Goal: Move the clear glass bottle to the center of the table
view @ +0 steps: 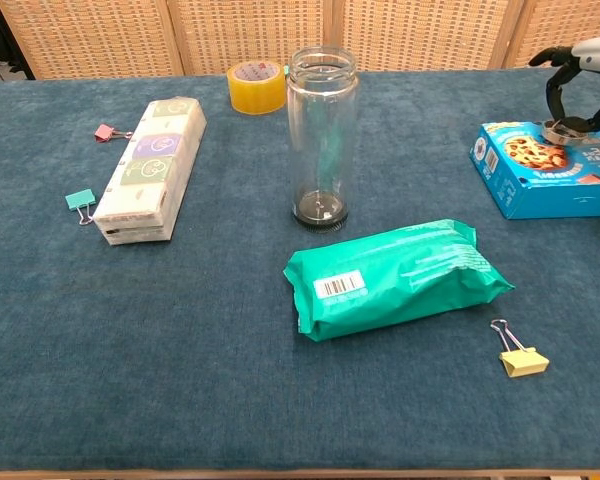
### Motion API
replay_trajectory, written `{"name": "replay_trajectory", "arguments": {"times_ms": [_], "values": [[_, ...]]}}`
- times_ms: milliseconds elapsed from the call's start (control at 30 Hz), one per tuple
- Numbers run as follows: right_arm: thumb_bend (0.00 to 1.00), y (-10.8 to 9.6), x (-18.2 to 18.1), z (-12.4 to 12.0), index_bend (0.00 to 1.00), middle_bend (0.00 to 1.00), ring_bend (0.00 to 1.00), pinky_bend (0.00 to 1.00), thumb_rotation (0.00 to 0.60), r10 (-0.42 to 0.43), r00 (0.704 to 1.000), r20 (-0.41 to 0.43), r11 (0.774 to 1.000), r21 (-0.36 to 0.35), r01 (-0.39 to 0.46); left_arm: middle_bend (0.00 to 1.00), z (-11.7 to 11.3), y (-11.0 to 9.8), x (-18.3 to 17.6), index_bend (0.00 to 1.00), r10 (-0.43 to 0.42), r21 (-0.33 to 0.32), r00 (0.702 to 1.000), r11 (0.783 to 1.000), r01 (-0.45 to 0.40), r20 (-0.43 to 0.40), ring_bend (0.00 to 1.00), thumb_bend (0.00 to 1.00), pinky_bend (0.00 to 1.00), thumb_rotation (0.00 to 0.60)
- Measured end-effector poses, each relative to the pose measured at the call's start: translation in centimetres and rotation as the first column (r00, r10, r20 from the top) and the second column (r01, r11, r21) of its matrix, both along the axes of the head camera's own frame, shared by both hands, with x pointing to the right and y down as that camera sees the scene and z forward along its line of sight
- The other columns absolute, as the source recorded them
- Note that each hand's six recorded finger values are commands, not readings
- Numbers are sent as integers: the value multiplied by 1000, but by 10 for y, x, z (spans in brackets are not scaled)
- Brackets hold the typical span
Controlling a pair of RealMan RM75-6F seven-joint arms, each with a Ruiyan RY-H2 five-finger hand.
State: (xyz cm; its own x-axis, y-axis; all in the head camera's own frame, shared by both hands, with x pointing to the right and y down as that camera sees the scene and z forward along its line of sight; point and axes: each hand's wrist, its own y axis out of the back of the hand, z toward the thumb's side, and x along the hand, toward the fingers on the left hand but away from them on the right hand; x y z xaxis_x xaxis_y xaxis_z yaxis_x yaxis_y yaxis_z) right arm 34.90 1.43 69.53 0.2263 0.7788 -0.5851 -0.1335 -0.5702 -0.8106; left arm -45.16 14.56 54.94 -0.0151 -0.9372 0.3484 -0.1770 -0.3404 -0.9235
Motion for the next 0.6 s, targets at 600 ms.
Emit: {"name": "replay_trajectory", "arguments": {"times_ms": [600], "values": [[573,-9,-24,-79,618,0,0,0,600,-76,994,81,983,173,61,0,-11,5,3,0,22,7,998,1000,-21,-55,0,342,0,600]]}}
